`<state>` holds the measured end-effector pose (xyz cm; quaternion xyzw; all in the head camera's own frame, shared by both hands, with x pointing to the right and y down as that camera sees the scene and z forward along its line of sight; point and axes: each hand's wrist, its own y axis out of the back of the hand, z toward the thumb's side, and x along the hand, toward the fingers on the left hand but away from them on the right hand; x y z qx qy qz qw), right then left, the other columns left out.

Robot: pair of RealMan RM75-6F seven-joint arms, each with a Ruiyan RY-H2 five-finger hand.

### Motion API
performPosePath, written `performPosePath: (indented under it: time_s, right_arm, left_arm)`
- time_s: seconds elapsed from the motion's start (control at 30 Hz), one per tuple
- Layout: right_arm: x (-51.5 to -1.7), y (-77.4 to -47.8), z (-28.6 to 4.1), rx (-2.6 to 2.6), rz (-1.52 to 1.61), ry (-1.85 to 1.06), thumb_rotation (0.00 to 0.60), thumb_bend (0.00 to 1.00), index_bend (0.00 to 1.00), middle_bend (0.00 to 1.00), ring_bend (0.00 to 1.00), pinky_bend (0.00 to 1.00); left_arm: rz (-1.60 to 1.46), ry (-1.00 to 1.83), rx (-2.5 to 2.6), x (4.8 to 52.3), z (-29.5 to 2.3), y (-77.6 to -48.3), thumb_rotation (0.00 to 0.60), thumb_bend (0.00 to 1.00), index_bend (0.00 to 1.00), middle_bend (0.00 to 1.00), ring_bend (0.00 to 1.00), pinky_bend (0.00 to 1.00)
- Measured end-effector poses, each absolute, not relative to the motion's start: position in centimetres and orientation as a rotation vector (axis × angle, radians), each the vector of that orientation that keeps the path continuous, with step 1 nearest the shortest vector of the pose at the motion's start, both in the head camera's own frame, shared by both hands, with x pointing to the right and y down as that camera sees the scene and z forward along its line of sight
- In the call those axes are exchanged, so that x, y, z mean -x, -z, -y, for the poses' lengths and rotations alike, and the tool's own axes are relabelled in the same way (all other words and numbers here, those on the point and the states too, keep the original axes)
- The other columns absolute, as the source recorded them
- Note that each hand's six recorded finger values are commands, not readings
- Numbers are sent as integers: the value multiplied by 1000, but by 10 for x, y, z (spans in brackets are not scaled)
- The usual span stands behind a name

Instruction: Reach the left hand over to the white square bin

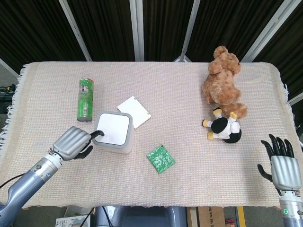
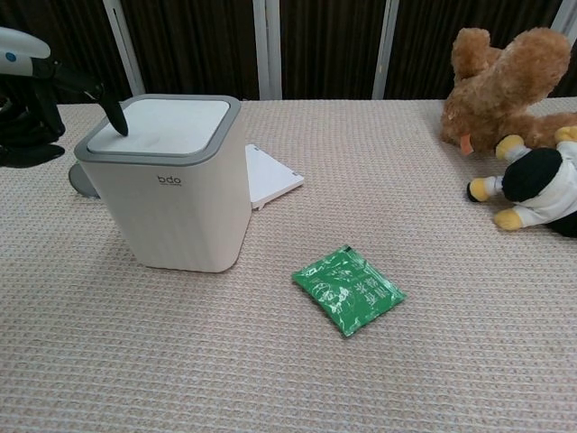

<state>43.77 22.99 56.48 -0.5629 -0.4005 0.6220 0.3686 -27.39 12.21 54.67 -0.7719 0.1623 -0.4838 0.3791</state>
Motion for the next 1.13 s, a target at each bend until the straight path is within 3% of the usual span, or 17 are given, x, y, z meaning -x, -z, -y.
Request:
performPosePath:
  time_s: [0.07, 0.13, 0.23, 0.4, 0.57, 0.83, 1.13]
  right_arm:
    - [-438, -565, -230, 1444, 1028, -1597, 600, 282, 194, 68, 63, 25]
    - [-438, -565, -230, 1444, 1029, -1596, 600, 282, 194, 68, 67, 25]
    - [-437, -566, -229, 1445, 1030, -1594, 600, 283, 194, 68, 67, 25]
    - [-436, -567, -230, 1451, 1025, -1592, 600, 274, 193, 68, 55, 25]
    - [-434, -565, -229, 1459, 1034, -1572, 600, 251, 194, 67, 35, 25]
    - [-431, -561, -228, 1491, 1030, -1524, 600, 245, 193, 68, 32, 17]
    - [-430, -555, -227, 1521, 1012, -1492, 600, 246, 178, 68, 13, 0]
  left_arm:
    - [-452, 1196, 1964, 271, -120, -539, 600, 364, 260, 518, 491, 648]
    - [-505, 1137, 1947, 269, -117, -527, 600, 266, 254, 368, 317, 504]
    - [-597, 1055, 1906, 272, -116, -506, 600, 174, 250, 256, 166, 338]
    - [-740, 1034, 1775, 302, -127, -480, 600, 95, 199, 218, 139, 274]
    - [-850, 1208, 1551, 358, -155, -474, 600, 94, 195, 169, 75, 199]
    - [-1004, 1446, 1354, 448, -212, -497, 600, 94, 191, 122, 32, 161]
    - [-1078, 1487, 1409, 476, -235, -509, 600, 94, 188, 116, 24, 151]
